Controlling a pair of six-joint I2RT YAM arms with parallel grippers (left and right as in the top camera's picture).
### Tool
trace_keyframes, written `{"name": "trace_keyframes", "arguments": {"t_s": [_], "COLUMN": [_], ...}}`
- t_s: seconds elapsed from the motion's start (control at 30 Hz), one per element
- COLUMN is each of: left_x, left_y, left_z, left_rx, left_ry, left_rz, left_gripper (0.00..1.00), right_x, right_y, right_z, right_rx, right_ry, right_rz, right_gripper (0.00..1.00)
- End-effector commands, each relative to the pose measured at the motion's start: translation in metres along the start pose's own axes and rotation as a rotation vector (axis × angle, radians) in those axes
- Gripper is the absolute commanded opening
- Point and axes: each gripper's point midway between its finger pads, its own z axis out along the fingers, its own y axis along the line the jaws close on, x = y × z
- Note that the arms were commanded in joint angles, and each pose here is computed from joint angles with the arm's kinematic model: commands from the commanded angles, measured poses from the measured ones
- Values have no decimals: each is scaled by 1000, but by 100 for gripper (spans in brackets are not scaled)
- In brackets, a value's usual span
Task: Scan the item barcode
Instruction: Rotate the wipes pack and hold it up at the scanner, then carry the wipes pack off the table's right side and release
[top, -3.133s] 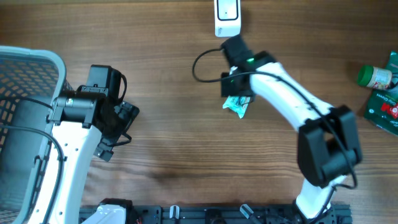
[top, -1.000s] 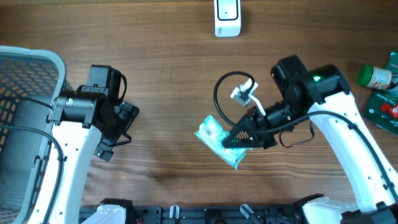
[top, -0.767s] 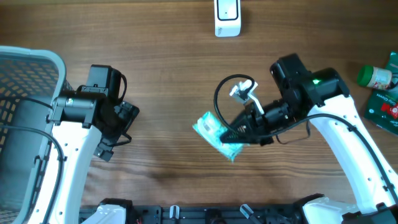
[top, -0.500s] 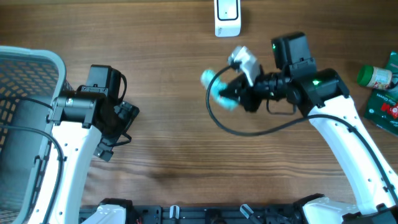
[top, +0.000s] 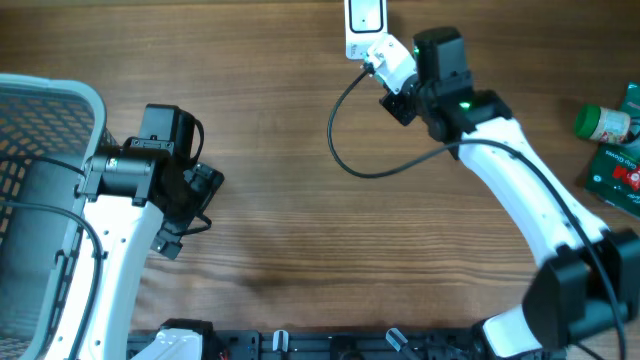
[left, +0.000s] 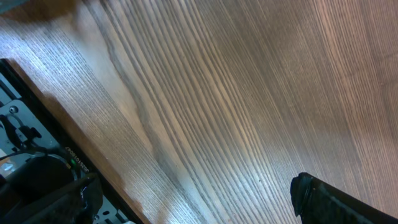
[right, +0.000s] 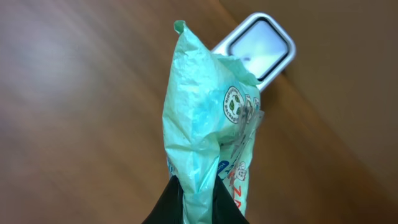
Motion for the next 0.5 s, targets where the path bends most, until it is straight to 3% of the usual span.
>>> {"name": "trace_keyframes", "arguments": {"t_s": [0.0,0.27,0.37,0.47], "left_x": [-2,-2,-2,-2], "left_y": [-1,-1,-1,-1], "left_z": [-4,-4,-4,-4], "left_rx": [16,16,16,16], "left_ry": [-6,-6,-6,-6], "left_rz": [-2,-2,-2,-1], "left_gripper": [100,100,100,100], "right_x": [14,-5,3,-18], "right_y": [-31,-69,-75,-87], "right_z": [25,93,131,157], "right_rx": [168,431,461,492], "right_ry": [89,43,115,34], "right_rz": [-213,-518,-722,-719], "right_gripper": [4,4,4,4]}}
